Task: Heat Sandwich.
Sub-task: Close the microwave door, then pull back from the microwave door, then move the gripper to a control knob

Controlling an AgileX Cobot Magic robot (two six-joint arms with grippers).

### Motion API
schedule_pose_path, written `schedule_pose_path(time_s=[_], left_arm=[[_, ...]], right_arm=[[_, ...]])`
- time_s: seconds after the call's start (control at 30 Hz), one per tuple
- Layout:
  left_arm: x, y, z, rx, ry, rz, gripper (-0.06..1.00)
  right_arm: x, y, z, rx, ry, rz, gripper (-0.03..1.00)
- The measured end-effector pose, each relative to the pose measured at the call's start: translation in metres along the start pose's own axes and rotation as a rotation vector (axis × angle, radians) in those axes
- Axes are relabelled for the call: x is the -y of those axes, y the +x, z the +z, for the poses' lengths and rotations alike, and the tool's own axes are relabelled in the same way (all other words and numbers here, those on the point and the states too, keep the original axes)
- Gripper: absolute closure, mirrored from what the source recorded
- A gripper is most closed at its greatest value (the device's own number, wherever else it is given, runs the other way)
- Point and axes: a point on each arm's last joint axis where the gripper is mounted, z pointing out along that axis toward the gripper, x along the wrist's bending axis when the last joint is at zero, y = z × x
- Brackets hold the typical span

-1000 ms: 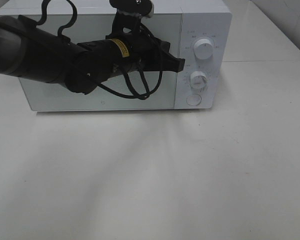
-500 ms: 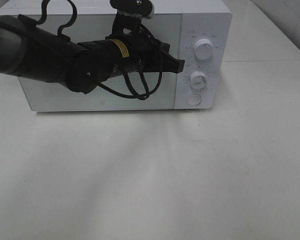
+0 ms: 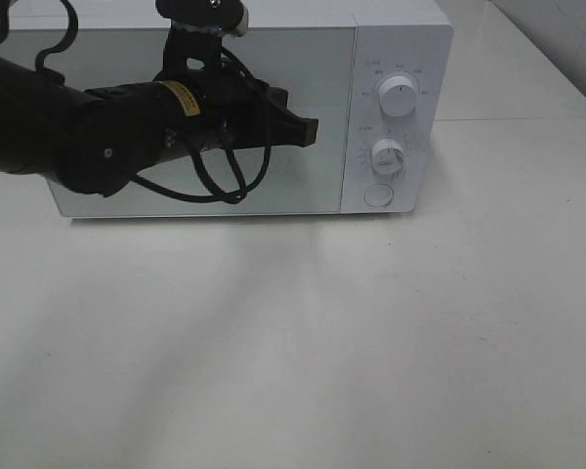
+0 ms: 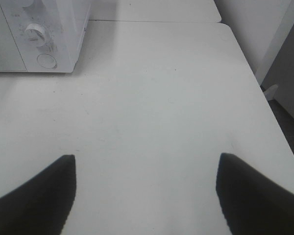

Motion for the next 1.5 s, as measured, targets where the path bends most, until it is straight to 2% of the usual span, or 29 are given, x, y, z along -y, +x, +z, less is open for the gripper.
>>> schedule_pose_path(time_s=[0.3,0.4,0.43,0.47,0.5,0.53,0.57,0.6,0.63,0.67,0.73,0.83,0.93,1.0,1.03,1.1,1.13,1.23,1.3,1.37,1.43,1.5], left_arm=[[0.010,-0.005,-0.046,0.014,0.065,0.004,0.94],[0.015,-0.004,-0.061,0.014,0.114,0.004,0.90],[0.016,-0.004,-0.065,0.014,0.132,0.004,0.84],[0.018,-0.004,-0.073,0.015,0.175,0.004,0.67],[0.019,-0.004,-0.077,0.015,0.199,0.004,0.54],[0.019,-0.004,-0.077,0.015,0.199,0.004,0.54],[0.019,-0.004,-0.081,0.015,0.224,0.002,0.40],[0.019,-0.004,-0.088,0.016,0.270,-0.002,0.16],[0.020,-0.004,-0.090,0.017,0.298,-0.004,0.07],[0.020,-0.004,-0.090,0.017,0.298,-0.004,0.07],[0.021,-0.005,-0.098,0.020,0.372,-0.004,-0.02],[0.023,-0.005,-0.103,0.022,0.425,-0.005,-0.04],[0.028,-0.006,-0.118,0.026,0.580,0.006,-0.04],[0.029,-0.006,-0.122,0.026,0.613,0.007,-0.04],[0.032,-0.005,-0.130,0.024,0.698,0.001,-0.04],[0.033,-0.002,-0.135,0.013,0.767,-0.012,-0.04],[0.033,-0.002,-0.135,0.013,0.767,-0.012,-0.04],[0.028,0.012,-0.142,-0.029,0.878,-0.065,-0.04],[0.026,0.016,-0.143,-0.041,0.905,-0.086,-0.04],[0.022,0.032,-0.149,-0.082,0.977,-0.153,-0.04],[0.022,0.037,-0.151,-0.094,1.000,-0.171,-0.04],[0.024,0.054,-0.161,-0.139,1.078,-0.235,-0.04]], right_arm=[[0.000,0.000,0.000,0.000,0.000,0.000,0.21],[0.000,0.000,0.000,0.000,0.000,0.000,0.21],[0.000,0.000,0.000,0.000,0.000,0.000,0.21],[0.000,0.000,0.000,0.000,0.000,0.000,0.21],[0.000,0.000,0.000,0.000,0.000,0.000,0.21],[0.000,0.000,0.000,0.000,0.000,0.000,0.21],[0.000,0.000,0.000,0.000,0.000,0.000,0.21],[0.000,0.000,0.000,0.000,0.000,0.000,0.21],[0.000,0.000,0.000,0.000,0.000,0.000,0.21],[0.000,0.000,0.000,0.000,0.000,0.000,0.21],[0.000,0.000,0.000,0.000,0.000,0.000,0.21],[0.000,0.000,0.000,0.000,0.000,0.000,0.21],[0.000,0.000,0.000,0.000,0.000,0.000,0.21],[0.000,0.000,0.000,0.000,0.000,0.000,0.21],[0.000,0.000,0.000,0.000,0.000,0.000,0.21],[0.000,0.000,0.000,0.000,0.000,0.000,0.21],[0.000,0.000,0.000,0.000,0.000,0.000,0.21],[0.000,0.000,0.000,0.000,0.000,0.000,0.21],[0.000,0.000,0.000,0.000,0.000,0.000,0.21],[0.000,0.000,0.000,0.000,0.000,0.000,0.21],[0.000,0.000,0.000,0.000,0.000,0.000,0.21],[0.000,0.000,0.000,0.000,0.000,0.000,0.21]])
